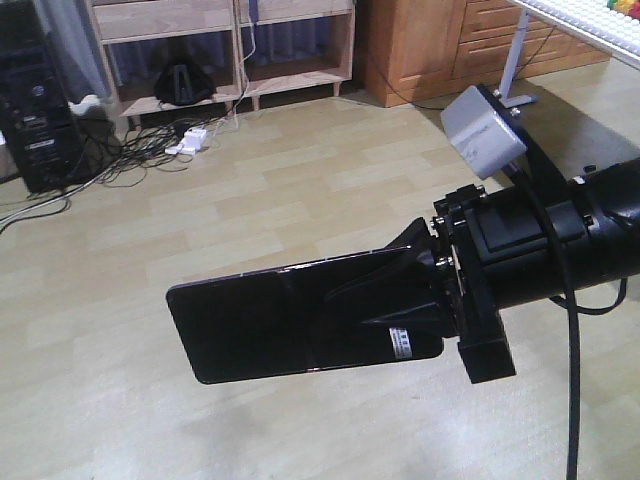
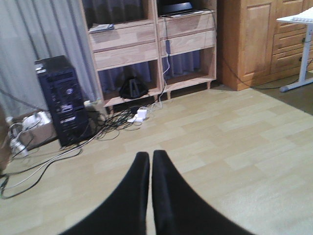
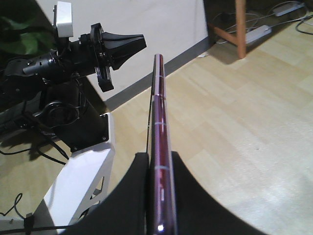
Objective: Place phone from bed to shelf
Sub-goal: 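Hold the phone in the right gripper while driving to the shelf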
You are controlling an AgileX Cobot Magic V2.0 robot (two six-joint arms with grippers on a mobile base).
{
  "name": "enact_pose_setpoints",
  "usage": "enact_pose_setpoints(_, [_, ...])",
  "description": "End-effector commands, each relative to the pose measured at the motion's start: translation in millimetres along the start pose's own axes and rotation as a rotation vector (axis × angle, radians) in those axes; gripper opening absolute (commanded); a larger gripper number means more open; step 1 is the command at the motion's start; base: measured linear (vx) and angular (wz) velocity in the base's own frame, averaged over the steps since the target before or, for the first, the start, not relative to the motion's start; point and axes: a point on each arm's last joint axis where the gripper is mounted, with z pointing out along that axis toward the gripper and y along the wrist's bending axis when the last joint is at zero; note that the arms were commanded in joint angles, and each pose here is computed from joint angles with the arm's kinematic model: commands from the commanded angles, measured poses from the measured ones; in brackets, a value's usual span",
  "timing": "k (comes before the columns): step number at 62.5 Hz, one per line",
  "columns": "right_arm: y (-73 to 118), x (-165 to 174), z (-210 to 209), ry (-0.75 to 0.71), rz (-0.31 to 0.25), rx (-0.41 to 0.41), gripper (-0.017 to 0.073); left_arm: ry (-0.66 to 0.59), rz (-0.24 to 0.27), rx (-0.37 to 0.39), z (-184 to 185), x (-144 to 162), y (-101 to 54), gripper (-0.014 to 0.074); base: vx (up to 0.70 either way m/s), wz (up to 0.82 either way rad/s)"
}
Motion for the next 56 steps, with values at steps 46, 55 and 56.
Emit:
enact_pose_setpoints(46, [18.0, -13.7, -8.5, -0.073, -0.023, -0.082, -0.0002, -0.107, -0.014, -0.01, -3.0, -14.2, 1.6, 0.0001, 0.48, -0.22])
enact_pose_setpoints(55, [18.0, -13.7, -8.5, -0.073, -0.023, -0.082, -0.0002, -0.107, -0.014, -0.01, -3.0, -14.2, 1.6, 0.0001, 0.48, -0.25])
enact_pose_setpoints(56, [18.0, -13.7, -8.5, -0.073, -0.023, -0.082, -0.0002, -0.107, -0.014, -0.01, -3.0, -14.2, 1.6, 0.0001, 0.47, -0.24])
